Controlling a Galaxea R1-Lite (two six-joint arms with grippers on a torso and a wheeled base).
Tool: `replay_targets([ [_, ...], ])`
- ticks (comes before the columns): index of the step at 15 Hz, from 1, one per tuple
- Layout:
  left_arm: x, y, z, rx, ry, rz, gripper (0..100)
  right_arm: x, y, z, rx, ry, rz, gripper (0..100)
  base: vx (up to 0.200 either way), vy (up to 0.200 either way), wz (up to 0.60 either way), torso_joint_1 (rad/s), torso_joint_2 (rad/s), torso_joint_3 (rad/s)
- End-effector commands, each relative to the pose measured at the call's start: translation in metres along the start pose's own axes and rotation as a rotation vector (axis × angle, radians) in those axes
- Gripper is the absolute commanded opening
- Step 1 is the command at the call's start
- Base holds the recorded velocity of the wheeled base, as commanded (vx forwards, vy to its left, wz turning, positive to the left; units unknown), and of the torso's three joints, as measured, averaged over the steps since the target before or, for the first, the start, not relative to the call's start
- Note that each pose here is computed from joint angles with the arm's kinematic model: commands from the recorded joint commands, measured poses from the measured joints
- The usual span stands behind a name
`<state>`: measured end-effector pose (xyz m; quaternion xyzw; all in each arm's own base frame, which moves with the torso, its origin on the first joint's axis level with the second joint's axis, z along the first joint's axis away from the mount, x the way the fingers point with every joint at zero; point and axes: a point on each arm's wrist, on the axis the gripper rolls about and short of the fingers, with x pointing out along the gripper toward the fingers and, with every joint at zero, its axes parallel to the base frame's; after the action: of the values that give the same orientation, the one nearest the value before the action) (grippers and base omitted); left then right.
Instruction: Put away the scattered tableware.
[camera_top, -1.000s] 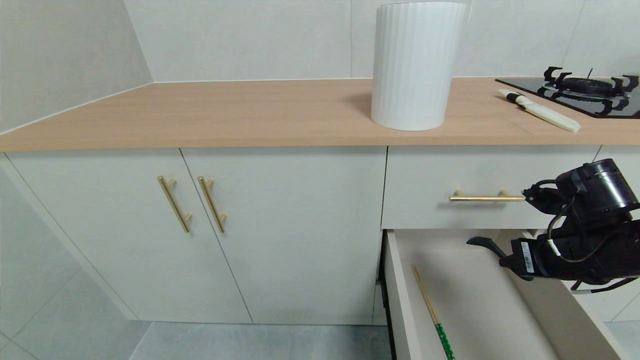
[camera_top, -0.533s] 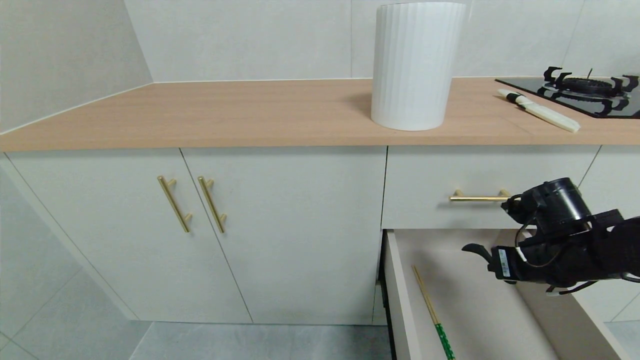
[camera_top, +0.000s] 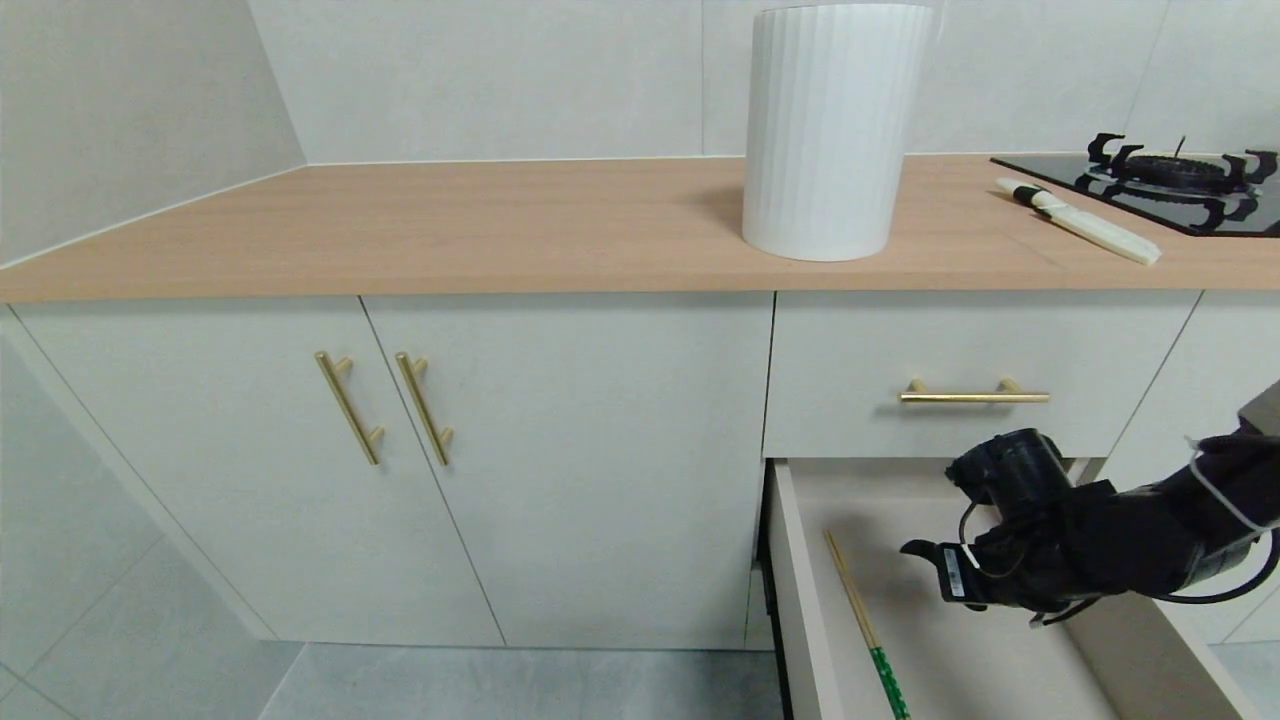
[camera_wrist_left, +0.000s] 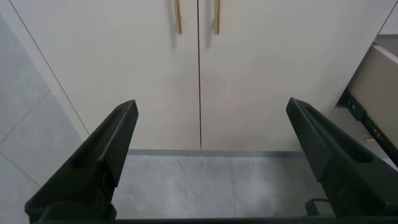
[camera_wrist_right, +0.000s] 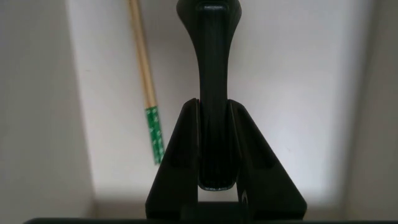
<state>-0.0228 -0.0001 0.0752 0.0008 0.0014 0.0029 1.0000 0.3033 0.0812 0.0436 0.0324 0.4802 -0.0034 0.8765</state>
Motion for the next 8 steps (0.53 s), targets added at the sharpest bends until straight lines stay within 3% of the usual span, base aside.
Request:
replay_targets([
  [1,0.0,0.0,0.0,0.0,0.0,0.0,100,0.039,-0.002,-0.021,-0.016,0.102,-0.036,0,0.0,0.0,0.0,0.0,0.0,0.0],
  [8,0.0,0.0,0.0,0.0,0.0,0.0,100,0.057,-0.003,-0.028,-0.013,0.117,-0.045,0,0.0,0.0,0.0,0.0,0.0,0.0],
])
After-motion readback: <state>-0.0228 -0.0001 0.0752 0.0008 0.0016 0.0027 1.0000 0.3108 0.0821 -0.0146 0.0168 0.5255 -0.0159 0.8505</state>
